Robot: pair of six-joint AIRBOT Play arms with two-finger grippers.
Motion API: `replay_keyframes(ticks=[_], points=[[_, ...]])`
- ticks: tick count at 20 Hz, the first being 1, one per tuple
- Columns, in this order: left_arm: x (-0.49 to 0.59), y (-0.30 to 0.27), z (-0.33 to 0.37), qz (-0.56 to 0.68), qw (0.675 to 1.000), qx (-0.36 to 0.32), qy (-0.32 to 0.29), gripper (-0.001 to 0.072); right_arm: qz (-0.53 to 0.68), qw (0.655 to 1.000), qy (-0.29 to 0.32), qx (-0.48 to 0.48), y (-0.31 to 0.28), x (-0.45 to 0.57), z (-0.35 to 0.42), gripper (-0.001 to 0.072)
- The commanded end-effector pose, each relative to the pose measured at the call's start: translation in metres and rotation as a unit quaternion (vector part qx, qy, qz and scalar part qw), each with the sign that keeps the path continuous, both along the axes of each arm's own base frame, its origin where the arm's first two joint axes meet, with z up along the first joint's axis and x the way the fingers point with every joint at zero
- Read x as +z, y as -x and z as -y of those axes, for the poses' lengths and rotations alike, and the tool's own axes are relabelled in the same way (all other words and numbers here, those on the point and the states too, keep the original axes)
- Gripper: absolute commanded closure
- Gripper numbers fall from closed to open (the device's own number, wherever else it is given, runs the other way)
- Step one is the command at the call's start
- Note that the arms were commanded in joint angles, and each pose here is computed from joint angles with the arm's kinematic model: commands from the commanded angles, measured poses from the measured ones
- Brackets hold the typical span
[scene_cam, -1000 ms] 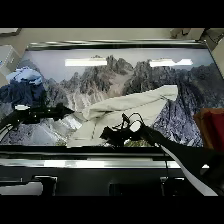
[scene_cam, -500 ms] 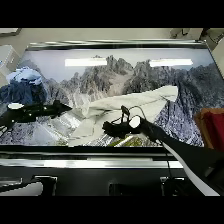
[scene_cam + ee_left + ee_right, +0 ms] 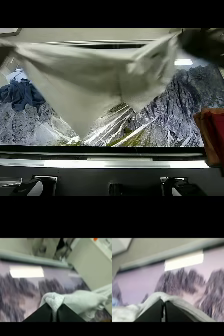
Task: Fold the clothes and pants, and hang the long-sleeved shirts on hangers.
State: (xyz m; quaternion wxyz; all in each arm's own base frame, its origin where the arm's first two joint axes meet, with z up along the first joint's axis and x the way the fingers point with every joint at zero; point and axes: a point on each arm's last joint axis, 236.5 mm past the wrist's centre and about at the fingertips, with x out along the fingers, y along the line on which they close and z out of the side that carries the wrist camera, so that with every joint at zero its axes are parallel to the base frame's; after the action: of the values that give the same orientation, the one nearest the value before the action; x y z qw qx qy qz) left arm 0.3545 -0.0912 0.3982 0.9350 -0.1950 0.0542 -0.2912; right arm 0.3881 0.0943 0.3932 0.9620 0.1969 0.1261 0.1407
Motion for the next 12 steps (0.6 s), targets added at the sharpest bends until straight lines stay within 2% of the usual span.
replay_keyframes(ticks=[1,4,6,10,12], points=[[0.158,0.121,-0.003,0.236,0.968,0.081,0.011,0.0682,0.209,0.973,0.013,-0.094,0.104,0.152,0.062,0.0666],[0.204,0.177,-0.008,0.318,0.941,0.115,0.029,0.0683,0.324,0.94,-0.008,-0.106,0.163,0.212,0.067,0.0666],[0.215,0.185,-0.016,0.34,0.929,0.141,0.023,0.0683,0.364,0.924,-0.01,-0.115,0.181,0.23,0.072,0.0666],[0.201,0.152,-0.036,0.297,0.938,0.179,0.016,0.0683,0.361,0.921,0.028,-0.144,0.175,0.227,0.082,0.0666],[0.173,0.116,-0.046,0.244,0.95,0.195,-0.028,0.0683,0.32,0.93,0.082,-0.164,0.154,0.205,0.09,0.0666]])
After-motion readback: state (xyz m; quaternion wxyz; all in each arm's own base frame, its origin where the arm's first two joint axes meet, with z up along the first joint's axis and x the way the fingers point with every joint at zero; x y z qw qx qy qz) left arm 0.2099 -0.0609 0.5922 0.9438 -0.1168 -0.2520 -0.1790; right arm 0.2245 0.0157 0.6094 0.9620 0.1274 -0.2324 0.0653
